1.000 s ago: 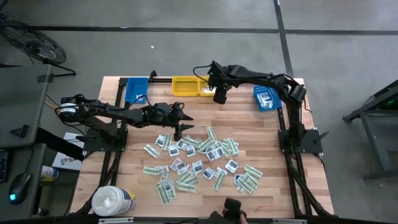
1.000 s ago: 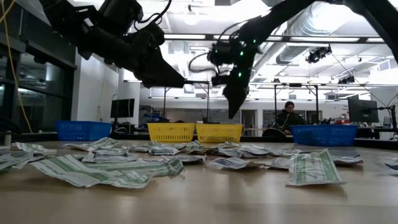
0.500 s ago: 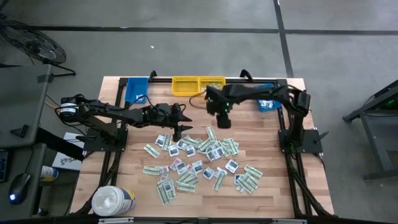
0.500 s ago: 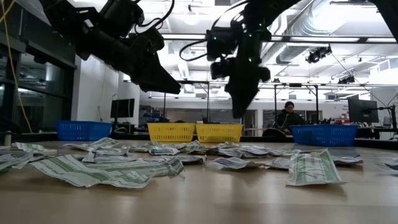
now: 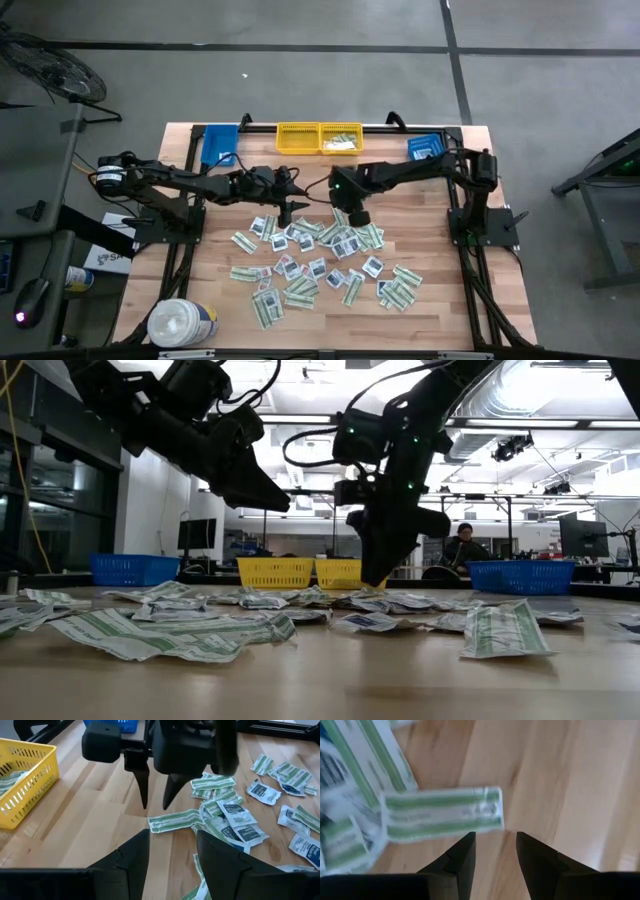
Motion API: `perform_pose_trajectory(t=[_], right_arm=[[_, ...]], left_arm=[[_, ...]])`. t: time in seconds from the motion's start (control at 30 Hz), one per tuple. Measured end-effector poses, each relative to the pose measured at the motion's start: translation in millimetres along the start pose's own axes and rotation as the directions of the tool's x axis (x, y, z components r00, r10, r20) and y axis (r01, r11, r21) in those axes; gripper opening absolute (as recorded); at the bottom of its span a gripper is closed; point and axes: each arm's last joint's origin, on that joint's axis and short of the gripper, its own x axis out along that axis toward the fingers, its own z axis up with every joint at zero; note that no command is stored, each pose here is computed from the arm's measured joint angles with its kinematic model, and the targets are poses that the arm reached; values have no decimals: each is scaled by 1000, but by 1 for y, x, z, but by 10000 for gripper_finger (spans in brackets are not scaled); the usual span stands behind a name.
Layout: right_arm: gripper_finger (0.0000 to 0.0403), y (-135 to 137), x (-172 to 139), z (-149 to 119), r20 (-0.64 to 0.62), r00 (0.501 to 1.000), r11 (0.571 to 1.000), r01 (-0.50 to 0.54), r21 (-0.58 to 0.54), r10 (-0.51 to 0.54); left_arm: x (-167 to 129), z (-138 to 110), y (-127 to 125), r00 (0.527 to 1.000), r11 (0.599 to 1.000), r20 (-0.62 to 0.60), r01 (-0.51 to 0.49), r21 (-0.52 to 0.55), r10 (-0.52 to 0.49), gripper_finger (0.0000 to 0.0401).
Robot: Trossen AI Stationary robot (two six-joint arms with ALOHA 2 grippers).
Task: Pick & Place First Aid Supplies
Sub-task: Put the green bandage pack into the right yellow bin
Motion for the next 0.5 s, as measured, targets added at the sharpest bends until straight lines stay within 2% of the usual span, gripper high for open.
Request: perform_pose_trajectory(t=[0.17,0.5], right_arm=[[135,-1,0,4,69,996,998,-58,11,57],[135,0,20,4,71,994,997,-79,5,78]], left_arm=[[0,0,0,1000,1000,0,0,0,0,162],[0,0,0,1000,1000,0,-1,-1,1,162]])
